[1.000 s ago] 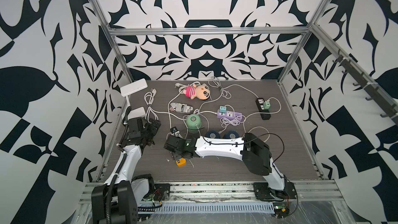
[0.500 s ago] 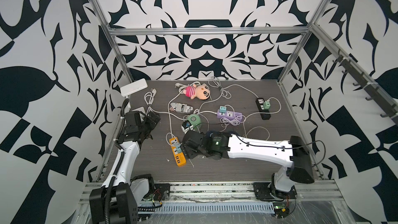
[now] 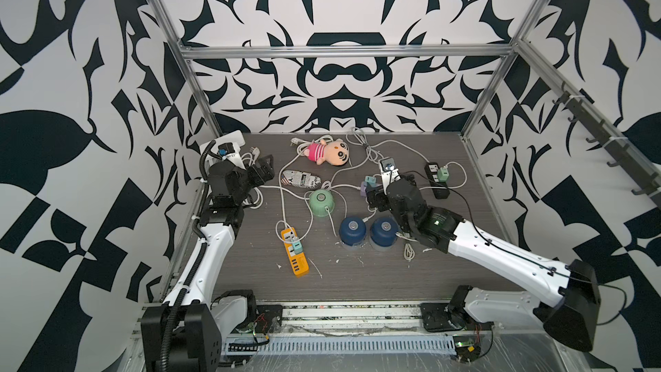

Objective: Charge the cordless meat grinders
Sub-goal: Reset both arms

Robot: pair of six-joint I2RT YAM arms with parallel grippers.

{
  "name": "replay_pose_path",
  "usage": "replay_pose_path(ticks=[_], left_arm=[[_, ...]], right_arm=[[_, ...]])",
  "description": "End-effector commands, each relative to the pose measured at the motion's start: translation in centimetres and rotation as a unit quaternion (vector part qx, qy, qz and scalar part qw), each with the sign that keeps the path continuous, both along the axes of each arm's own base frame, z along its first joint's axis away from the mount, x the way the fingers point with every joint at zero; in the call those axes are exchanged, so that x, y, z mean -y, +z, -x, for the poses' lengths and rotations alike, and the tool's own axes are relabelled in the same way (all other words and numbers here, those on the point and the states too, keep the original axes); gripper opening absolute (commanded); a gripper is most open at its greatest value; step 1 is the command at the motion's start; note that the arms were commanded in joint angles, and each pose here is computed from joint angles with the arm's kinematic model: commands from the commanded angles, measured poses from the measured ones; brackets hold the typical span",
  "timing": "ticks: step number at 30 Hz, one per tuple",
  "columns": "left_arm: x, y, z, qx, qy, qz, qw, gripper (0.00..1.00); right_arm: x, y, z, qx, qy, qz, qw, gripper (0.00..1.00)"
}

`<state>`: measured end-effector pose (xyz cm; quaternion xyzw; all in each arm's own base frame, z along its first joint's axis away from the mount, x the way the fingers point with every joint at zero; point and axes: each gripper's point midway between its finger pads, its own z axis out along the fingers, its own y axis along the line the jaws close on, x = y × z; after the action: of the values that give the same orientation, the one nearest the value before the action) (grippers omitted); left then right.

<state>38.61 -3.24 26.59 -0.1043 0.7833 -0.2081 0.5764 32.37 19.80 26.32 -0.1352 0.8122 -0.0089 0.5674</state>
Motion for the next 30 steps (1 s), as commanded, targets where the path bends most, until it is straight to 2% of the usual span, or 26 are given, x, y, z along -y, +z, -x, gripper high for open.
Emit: replay_pose_path(ticks=[1,5,7,9,13,17,20,23,24,26,30], left_arm=[[-2.1,1.0,-1.8,0.037,0.036,-0.077,0.996,0.99],[-6.0,-4.4,-1.9,0.0,0.11,-0.144,0.983,0.99],[-7.8,-7.9,-1.0,-0.017,0.141,-0.158,0.977,0.99],[-8.6,-10.7,-0.5,-0.04,0.151,-0.168,0.973,0.99],[-8.5,-15.6,-0.4,-0.081,0.135,-0.183,0.97,0.99],[-7.9,-17.1,-1.1,-0.054,0.121,-0.174,0.976,0.99],[-6.9,-17.6,-0.9,-0.063,0.089,-0.172,0.979,0.99],[-5.7,-17.3,-0.6,-0.013,0.063,-0.175,0.982,0.99],[-5.8,-17.5,-0.5,-0.025,0.063,-0.174,0.982,0.99],[-5.8,-17.9,-0.9,-0.046,0.06,-0.173,0.982,0.99],[-6.0,-17.9,-0.9,-0.041,0.065,-0.172,0.982,1.0]], right_arm=[[5.1,4.0,-3.9,0.083,-0.07,0.023,0.994,0.99],[14.0,-0.9,-6.3,0.075,-0.178,0.019,0.981,0.96],[18.3,-5.4,-6.6,0.036,-0.233,0.021,0.972,0.95],[20.5,-9.2,-6.4,-0.003,-0.26,0.024,0.965,0.95],[21.6,-14.1,-6.1,-0.022,-0.268,0.025,0.963,0.96],[20.7,-16.5,-6.4,0.004,-0.229,-0.009,0.973,0.96],[21.2,-17.2,-6.3,-0.003,-0.22,-0.033,0.975,0.99],[21.2,-18.4,-5.5,0.001,-0.204,-0.055,0.977,1.0],[21.3,-17.7,-5.6,0.033,-0.2,-0.051,0.978,1.0],[21.6,-17.8,-5.2,0.024,-0.214,-0.057,0.975,1.0],[22.2,-17.8,-5.4,0.024,-0.233,-0.051,0.971,1.0]])
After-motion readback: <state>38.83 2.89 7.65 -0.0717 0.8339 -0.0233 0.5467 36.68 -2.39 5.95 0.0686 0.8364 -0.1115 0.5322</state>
